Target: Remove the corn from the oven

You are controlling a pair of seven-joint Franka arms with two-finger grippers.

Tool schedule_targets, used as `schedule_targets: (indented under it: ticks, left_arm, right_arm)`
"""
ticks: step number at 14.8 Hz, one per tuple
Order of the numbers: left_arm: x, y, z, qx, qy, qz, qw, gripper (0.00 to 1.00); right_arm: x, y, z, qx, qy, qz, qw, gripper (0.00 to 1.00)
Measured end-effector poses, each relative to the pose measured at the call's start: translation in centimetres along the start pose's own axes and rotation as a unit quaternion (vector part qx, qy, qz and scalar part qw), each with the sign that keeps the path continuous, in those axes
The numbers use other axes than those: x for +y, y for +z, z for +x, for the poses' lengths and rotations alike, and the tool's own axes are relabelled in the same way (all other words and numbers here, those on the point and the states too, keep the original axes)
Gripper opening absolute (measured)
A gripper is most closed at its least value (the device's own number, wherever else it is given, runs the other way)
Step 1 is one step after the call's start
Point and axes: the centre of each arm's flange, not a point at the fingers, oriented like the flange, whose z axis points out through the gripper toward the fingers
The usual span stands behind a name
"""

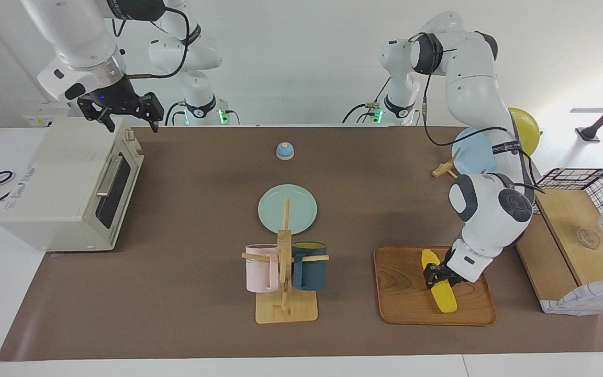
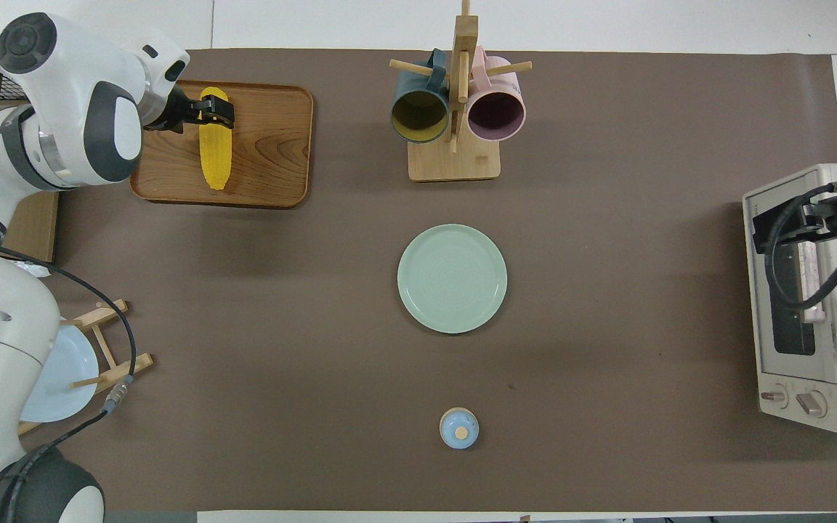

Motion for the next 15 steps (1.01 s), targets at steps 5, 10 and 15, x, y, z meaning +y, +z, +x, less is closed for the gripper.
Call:
schedule_targets:
  ticks: [5, 10, 15]
  left_arm:
    - [-2.1, -12.8, -2.5, -0.028, -0.023, 0.010, 0.999, 1.00]
    - [-2.1, -25.0, -8.4, -0.076, -0.025, 0.049, 0.996, 1.00]
    - [-2.0, -31.9, -14.8, -0.141, -0.026, 0.062, 0.988, 1.00]
  right_arm:
    - [1.5, 0.9, 0.8, 0.015, 0.013, 0.004, 1.000, 1.00]
    - [3.1, 2.0, 1.1, 0.015, 0.030, 0.024, 0.999, 1.00]
    - [3.3, 1.9, 1.2, 0.018, 0.031, 0.024, 0.999, 1.00]
